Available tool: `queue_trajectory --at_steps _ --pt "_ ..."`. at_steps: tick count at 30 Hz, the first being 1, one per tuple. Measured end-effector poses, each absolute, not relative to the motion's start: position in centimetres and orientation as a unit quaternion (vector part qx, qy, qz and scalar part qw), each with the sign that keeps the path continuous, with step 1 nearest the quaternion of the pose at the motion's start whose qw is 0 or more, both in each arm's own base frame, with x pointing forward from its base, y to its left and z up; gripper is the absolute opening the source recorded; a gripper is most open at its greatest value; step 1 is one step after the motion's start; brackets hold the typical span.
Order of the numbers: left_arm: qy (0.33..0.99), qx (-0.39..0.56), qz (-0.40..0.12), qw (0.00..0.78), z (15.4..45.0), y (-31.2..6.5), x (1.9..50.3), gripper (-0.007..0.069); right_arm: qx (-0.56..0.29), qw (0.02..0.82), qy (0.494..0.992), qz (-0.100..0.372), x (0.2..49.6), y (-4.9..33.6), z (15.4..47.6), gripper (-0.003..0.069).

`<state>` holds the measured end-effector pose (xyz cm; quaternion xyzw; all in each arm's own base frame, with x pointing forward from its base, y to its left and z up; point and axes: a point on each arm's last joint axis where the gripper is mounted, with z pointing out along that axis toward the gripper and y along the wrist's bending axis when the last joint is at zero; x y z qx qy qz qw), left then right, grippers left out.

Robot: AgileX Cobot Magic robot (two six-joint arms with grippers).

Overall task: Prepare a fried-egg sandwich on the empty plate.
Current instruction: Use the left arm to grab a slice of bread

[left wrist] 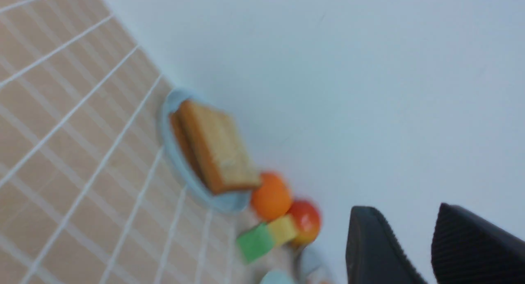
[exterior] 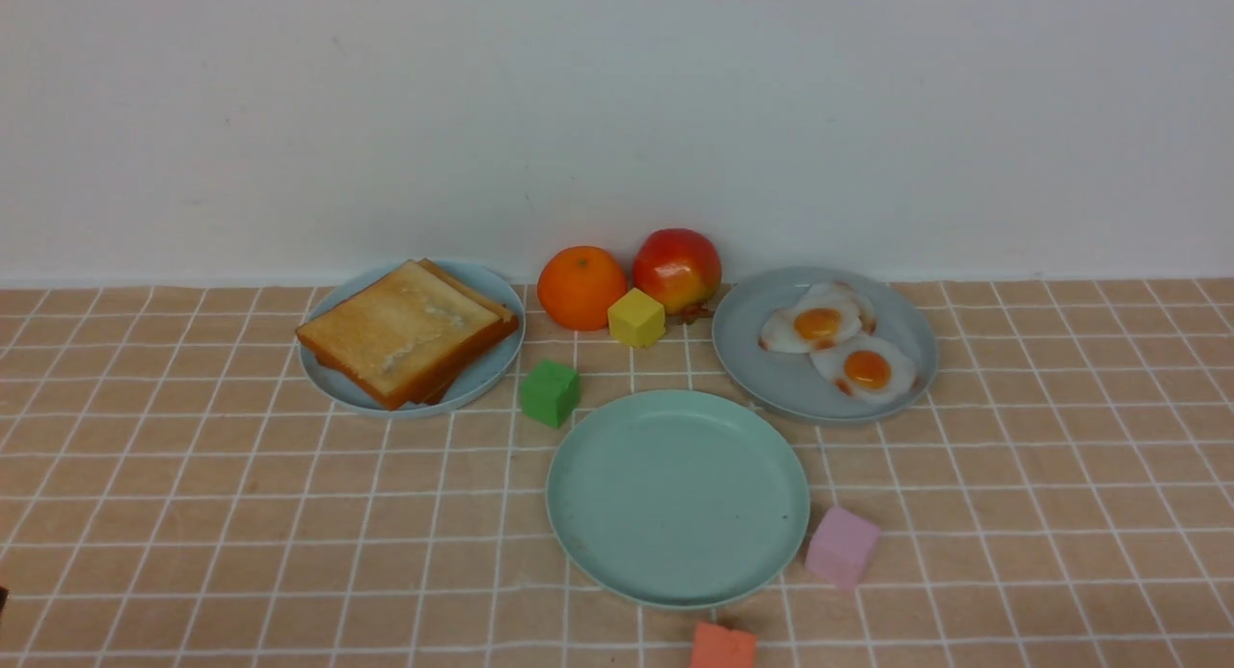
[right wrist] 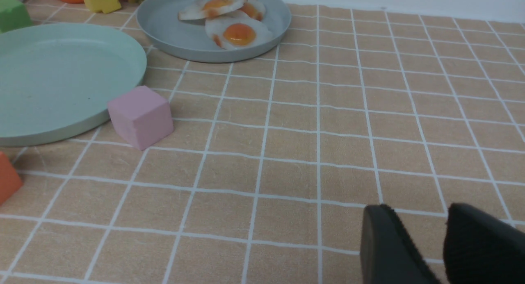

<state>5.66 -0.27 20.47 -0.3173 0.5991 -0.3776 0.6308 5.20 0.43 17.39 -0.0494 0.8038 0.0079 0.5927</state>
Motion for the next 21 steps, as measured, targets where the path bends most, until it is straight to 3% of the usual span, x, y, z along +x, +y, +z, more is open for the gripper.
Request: queue_trajectory --at_steps 2,4,9,15,19,21 --pt "0.600 -0.317 -0.382 0.627 20.7 -0.3 5.6 0.0200 -0.049 0.593 0.804 0.008 5.2 0.4 17.4 0.0239" --pt "0.616 -0.301 -0.383 0.619 22.2 -0.7 5.4 0.0129 -0.049 0.593 0.804 0.008 5.2 0.4 17.4 0.0239" --pt "0.694 -0.245 -0.333 0.589 25.2 -1.4 6.3 -0.0013 -0.063 0.593 0.803 -0.014 5.2 0.3 17.4 0.0239" --pt "0.834 -0.083 -0.243 0.488 28.7 -3.1 9.2 -0.0013 -0.090 0.600 0.792 -0.059 5.3 -0.1 17.5 0.0239" --pt "0.866 0.014 -0.245 0.435 29.7 -4.7 10.4 -0.0013 -0.026 0.629 0.777 0.010 5.5 0.2 18.0 0.0239" --pt "0.882 0.093 -0.250 0.389 30.0 -6.4 11.3 -0.0013 0.065 0.659 0.741 0.111 5.6 0.5 18.9 0.0239"
